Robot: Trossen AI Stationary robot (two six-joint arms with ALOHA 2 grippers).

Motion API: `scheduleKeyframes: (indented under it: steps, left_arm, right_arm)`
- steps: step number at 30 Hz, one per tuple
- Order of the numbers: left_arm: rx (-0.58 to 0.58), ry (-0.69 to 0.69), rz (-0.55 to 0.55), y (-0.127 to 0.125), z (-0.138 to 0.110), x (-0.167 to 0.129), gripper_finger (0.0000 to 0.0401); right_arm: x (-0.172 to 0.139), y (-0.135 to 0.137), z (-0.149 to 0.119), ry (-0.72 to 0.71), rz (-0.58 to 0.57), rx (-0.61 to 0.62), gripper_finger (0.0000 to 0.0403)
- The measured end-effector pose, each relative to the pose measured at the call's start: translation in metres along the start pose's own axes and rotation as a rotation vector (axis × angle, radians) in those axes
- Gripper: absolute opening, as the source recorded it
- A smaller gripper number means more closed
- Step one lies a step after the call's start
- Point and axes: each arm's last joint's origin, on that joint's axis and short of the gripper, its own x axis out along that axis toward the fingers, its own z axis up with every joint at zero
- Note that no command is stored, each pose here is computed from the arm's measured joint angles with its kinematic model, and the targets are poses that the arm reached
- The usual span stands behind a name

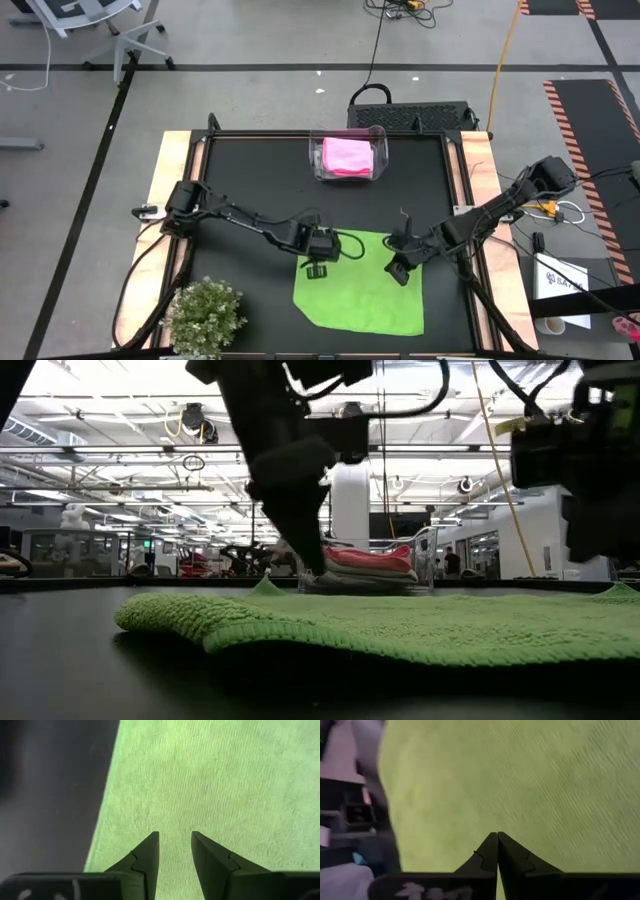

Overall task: Fold microfiber towels
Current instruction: Fold the green microfiber cloth

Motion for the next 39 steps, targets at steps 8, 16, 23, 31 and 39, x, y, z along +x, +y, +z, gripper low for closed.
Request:
scheduleKeyframes:
  steps: [8,16,23,31,39]
  left_arm:
    - [-0.086,0.024,0.001,-0.012,-0.026,0.016,0.0117]
    - [-0.187,0.007,-0.003,-0.015,-0.036,0.023,0.0117]
    - [-0.225,0.029,0.003,-0.017,-0.040,0.023,0.0117]
    - [-0.204,0.113,0.121,-0.008,-0.050,0.023,0.0117]
    - [-0.225,0.102,0.188,0.006,-0.043,0.023,0.0117]
  right_arm:
    - [-0.003,-0.020,-0.010,0.029,-0.235,-0.016,0.0000]
    - [-0.005,-0.033,0.000,0.028,-0.342,-0.127,0.0000]
    - [-0.007,-0.044,0.018,-0.024,-0.422,-0.212,0.0000]
    - [-0.008,-0.050,0.029,-0.017,-0.404,-0.206,0.0000]
    - [-0.009,-0.044,0.031,-0.031,-0.329,-0.197,0.0000]
